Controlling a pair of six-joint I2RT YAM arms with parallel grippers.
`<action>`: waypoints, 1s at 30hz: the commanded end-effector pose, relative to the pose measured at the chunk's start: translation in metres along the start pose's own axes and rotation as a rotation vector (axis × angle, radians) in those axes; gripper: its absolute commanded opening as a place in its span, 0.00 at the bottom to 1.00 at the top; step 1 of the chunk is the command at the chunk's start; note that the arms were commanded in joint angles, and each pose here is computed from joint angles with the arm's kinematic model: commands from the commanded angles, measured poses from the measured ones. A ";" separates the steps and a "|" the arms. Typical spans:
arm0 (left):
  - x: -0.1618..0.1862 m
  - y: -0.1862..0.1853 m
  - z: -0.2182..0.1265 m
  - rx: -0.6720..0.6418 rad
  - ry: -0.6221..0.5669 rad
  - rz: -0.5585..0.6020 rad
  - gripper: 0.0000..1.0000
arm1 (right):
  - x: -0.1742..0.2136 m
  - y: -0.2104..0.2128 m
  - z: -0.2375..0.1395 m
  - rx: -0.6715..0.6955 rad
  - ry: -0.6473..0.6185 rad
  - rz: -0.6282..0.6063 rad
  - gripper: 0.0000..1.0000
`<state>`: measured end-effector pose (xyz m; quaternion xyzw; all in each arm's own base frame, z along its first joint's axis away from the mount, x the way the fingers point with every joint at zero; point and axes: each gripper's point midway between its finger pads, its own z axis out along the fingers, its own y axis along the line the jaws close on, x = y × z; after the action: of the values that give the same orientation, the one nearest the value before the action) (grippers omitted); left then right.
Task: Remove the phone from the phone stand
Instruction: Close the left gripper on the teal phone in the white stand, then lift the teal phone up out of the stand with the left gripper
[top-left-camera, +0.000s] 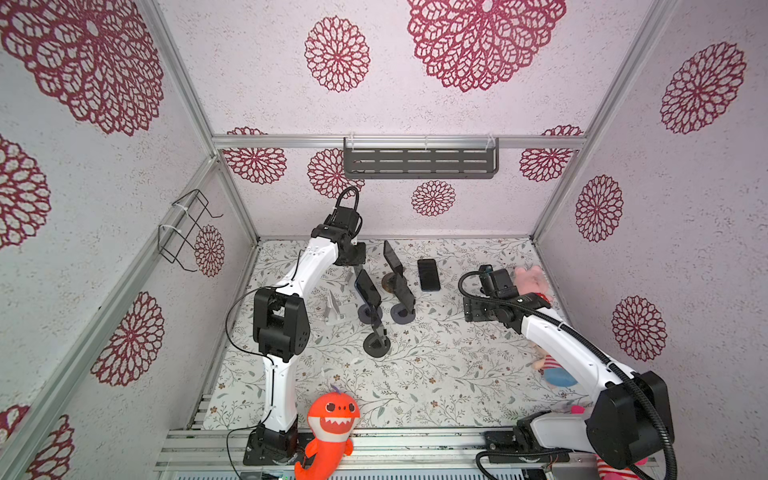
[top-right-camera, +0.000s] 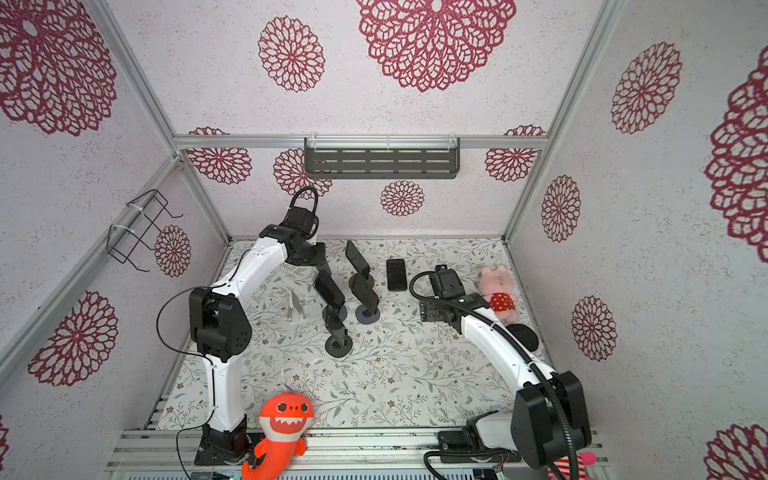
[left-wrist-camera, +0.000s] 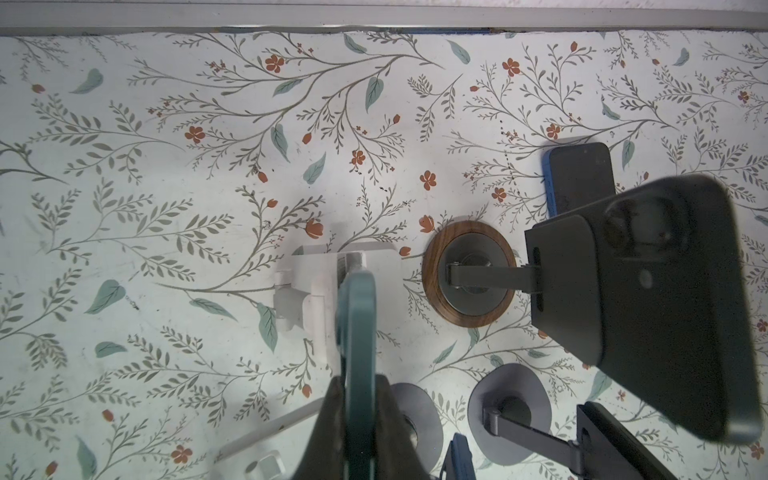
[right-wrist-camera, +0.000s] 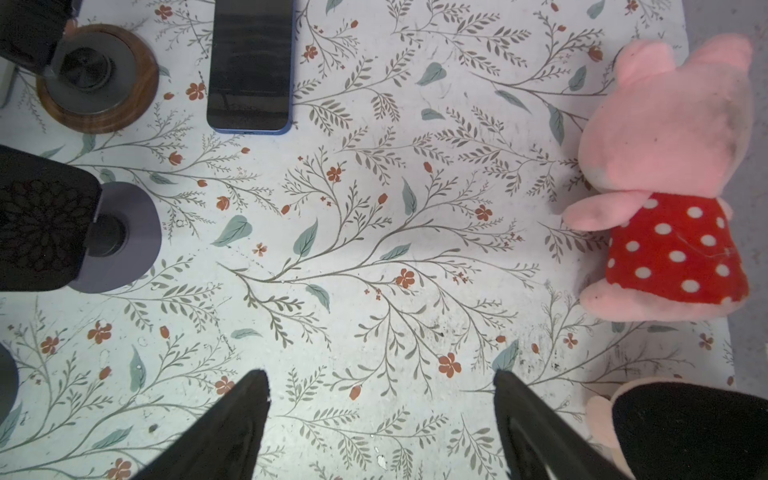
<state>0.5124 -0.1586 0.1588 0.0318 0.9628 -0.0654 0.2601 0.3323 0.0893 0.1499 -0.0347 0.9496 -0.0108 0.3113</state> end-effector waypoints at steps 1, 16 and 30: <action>-0.016 0.002 -0.021 -0.012 -0.054 0.021 0.00 | -0.011 0.000 -0.012 -0.023 -0.054 0.021 0.87; -0.061 0.009 -0.099 0.033 -0.227 -0.007 0.00 | -0.012 0.013 -0.029 -0.110 -0.042 -0.030 0.89; -0.055 0.058 -0.223 0.158 -0.395 -0.151 0.00 | -0.024 0.050 -0.051 -0.258 -0.055 -0.128 0.93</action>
<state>0.4626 -0.0649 0.3686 -0.0407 0.8882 -0.1236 0.4406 0.3204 0.1251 0.1786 -0.0991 0.9427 0.0712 0.3106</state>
